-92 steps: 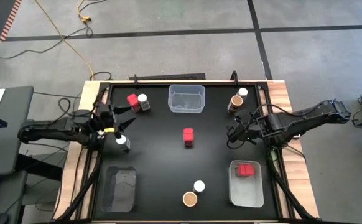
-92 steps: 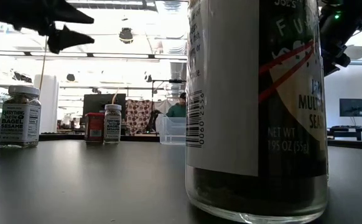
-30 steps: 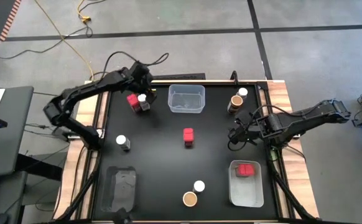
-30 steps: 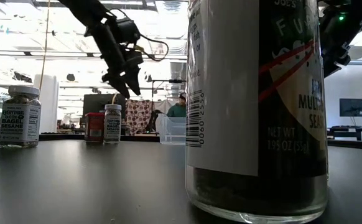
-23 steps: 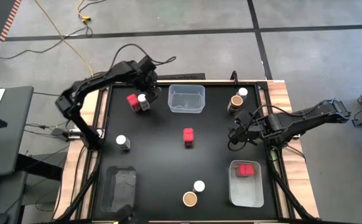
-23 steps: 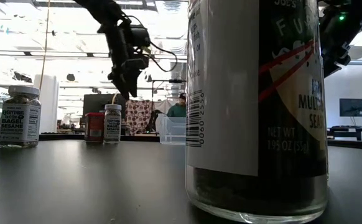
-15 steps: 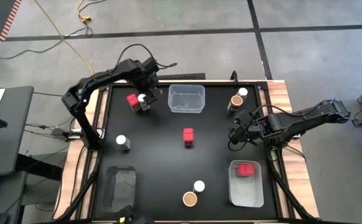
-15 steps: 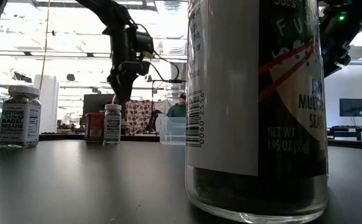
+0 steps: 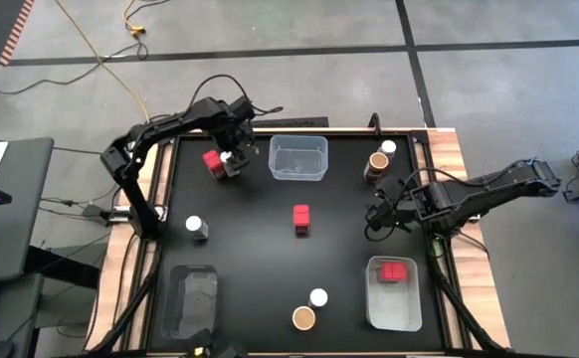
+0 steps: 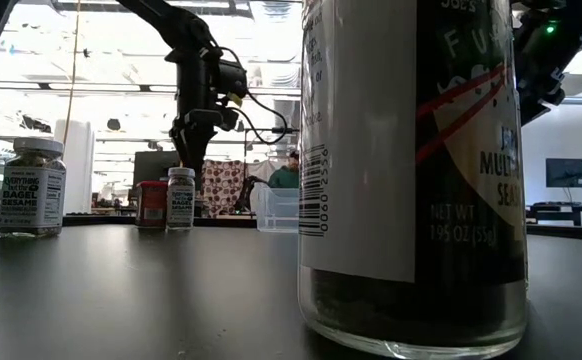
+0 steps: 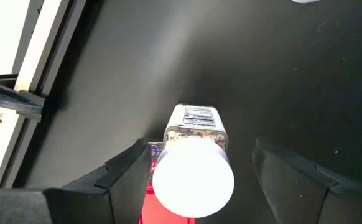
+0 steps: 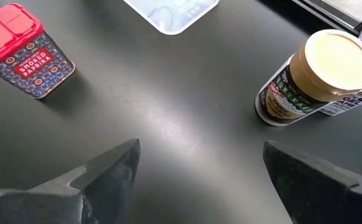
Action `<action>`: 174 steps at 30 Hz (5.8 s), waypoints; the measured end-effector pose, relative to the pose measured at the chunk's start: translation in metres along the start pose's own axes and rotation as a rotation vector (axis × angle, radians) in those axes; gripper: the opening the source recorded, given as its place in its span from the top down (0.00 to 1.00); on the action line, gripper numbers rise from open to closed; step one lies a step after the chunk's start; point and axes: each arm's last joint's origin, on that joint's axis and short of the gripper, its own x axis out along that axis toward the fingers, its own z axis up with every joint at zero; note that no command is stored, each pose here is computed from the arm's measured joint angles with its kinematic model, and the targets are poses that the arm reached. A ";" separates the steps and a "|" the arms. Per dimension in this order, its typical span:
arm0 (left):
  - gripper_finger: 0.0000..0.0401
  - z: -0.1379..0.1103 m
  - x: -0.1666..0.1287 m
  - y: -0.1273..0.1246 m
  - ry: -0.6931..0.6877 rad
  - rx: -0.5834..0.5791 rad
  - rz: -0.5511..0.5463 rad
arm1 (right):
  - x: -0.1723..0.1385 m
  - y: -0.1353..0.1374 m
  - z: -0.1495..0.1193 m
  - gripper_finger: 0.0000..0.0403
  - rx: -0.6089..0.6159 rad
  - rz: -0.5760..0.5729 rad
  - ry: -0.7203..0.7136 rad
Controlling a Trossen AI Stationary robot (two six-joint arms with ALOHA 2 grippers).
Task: Sort spices by type
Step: Put the top left spice bottle into the transparent bin
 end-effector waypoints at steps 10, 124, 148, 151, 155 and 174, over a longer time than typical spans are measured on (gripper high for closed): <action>0.33 -0.003 0.000 0.000 0.032 0.012 -0.006 | 0.000 0.000 0.000 0.07 0.000 0.000 0.000; 0.53 0.050 -0.066 -0.020 -0.399 0.186 0.070 | 0.000 0.000 0.000 0.07 -0.001 0.000 0.000; 0.53 0.090 -0.025 -0.054 -0.465 0.451 0.032 | 0.000 0.001 0.001 0.07 0.038 0.006 -0.006; 0.53 0.099 -0.016 -0.055 -0.453 0.454 0.029 | 0.000 0.001 0.001 0.07 0.041 0.006 -0.006; 0.53 0.109 0.000 -0.056 -0.416 0.477 0.024 | 0.000 0.001 0.001 0.07 0.058 0.006 -0.006; 0.53 0.133 0.028 -0.049 -0.134 0.541 -0.004 | 0.000 0.001 0.000 0.07 0.074 0.005 -0.004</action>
